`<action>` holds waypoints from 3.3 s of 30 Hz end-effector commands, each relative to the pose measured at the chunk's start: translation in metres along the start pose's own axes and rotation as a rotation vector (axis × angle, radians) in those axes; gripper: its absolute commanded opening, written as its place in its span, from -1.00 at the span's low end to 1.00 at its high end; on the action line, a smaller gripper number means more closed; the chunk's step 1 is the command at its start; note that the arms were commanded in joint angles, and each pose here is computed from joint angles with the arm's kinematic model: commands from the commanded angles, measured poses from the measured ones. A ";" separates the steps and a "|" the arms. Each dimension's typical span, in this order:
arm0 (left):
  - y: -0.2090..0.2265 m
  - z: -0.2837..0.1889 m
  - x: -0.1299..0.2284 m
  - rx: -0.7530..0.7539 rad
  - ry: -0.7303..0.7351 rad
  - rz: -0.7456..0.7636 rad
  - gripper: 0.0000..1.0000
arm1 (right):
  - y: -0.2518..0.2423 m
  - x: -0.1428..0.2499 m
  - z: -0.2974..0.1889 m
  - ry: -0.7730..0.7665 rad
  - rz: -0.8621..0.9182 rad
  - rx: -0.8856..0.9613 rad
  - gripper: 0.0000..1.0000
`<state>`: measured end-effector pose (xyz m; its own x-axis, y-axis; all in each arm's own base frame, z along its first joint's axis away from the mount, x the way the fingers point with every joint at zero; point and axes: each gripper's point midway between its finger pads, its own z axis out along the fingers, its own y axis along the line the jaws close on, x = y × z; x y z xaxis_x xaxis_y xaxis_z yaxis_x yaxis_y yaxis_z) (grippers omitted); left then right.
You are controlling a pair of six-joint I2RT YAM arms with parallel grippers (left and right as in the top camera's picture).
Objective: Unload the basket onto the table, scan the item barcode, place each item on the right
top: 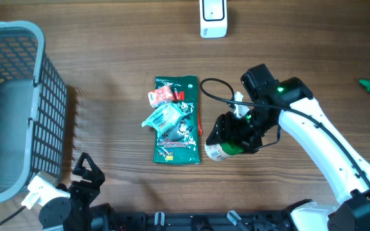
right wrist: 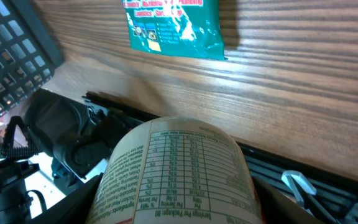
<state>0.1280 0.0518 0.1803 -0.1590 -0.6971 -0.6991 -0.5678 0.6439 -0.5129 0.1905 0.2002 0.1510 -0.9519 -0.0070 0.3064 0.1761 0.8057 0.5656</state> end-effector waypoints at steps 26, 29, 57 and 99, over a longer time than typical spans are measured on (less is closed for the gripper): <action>0.002 0.000 -0.001 -0.011 -0.010 -0.007 1.00 | 0.026 0.001 -0.006 -0.007 -0.059 -0.122 -0.13; 0.002 0.000 -0.001 -0.011 -0.010 -0.007 1.00 | 0.028 -0.003 -0.006 -0.022 -0.075 -0.131 -0.13; 0.002 0.000 -0.001 -0.011 -0.010 -0.007 1.00 | 0.039 -0.011 -0.008 -0.046 -0.041 -0.176 -0.14; 0.002 0.000 -0.001 -0.011 -0.010 -0.007 1.00 | 0.043 -0.016 -0.009 -0.064 -0.086 -0.193 -0.13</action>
<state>0.1281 0.0518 0.1804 -0.1588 -0.6970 -0.6992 -0.5676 0.6439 -0.5130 0.2185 0.2240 0.1642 -0.9734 0.0068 0.2289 0.1651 0.7135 0.6810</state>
